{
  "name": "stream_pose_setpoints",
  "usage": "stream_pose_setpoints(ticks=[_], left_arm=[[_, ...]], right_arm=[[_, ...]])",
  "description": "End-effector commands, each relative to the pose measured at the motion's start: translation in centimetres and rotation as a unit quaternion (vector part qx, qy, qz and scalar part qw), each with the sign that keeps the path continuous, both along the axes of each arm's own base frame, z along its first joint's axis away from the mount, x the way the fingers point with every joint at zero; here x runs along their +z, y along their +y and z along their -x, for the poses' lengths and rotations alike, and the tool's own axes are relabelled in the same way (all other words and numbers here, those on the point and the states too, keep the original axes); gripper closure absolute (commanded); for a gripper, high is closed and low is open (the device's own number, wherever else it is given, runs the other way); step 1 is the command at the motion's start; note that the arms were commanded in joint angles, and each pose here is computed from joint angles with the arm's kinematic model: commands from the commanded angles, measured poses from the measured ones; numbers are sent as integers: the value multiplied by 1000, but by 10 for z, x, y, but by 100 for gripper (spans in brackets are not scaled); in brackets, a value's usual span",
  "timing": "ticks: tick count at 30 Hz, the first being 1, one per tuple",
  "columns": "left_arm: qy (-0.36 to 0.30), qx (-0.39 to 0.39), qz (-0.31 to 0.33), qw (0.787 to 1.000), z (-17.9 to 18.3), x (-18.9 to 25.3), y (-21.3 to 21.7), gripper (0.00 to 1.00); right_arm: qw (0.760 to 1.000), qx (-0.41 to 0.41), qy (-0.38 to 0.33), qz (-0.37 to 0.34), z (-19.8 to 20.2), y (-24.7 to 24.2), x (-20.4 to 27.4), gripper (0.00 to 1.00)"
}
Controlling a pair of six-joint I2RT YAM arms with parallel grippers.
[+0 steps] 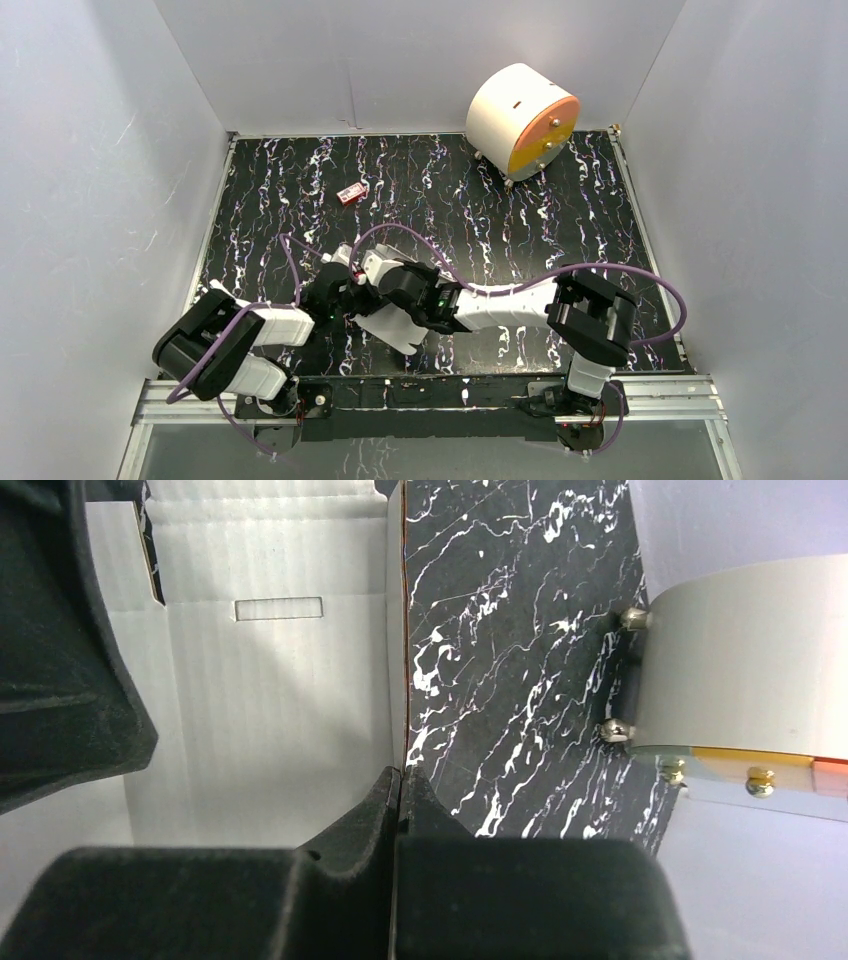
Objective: Fold the paper box
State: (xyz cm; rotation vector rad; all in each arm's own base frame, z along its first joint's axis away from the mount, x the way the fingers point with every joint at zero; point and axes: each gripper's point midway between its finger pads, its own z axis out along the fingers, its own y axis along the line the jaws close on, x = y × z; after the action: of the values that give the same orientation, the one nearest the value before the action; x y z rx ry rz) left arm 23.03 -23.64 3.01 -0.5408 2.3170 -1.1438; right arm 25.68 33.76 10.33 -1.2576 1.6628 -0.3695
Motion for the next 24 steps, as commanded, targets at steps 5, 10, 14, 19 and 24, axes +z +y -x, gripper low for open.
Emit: stream_pose_setpoints(ticks=[5, 10, 14, 19, 24], left_arm=[[-20, 31, 13, 999, -15, 15, -1, 86], [-11, 32, 13, 999, -16, 12, -2, 87], [-23, 29, 20, 999, -22, 20, -7, 88], [-15, 25, 22, 999, -27, 17, -14, 95], [-7, 27, 19, 999, -29, 10, -15, 100]], right_arm=[[998, -33, 19, -53, -15, -4, 1, 96], [997, -28, 25, -63, -15, -2, 4, 96], [997, -28, 31, -62, -14, 0, 0, 96], [997, -28, 36, -68, -14, 2, -1, 96], [996, -26, 38, -71, -13, 4, -1, 97]])
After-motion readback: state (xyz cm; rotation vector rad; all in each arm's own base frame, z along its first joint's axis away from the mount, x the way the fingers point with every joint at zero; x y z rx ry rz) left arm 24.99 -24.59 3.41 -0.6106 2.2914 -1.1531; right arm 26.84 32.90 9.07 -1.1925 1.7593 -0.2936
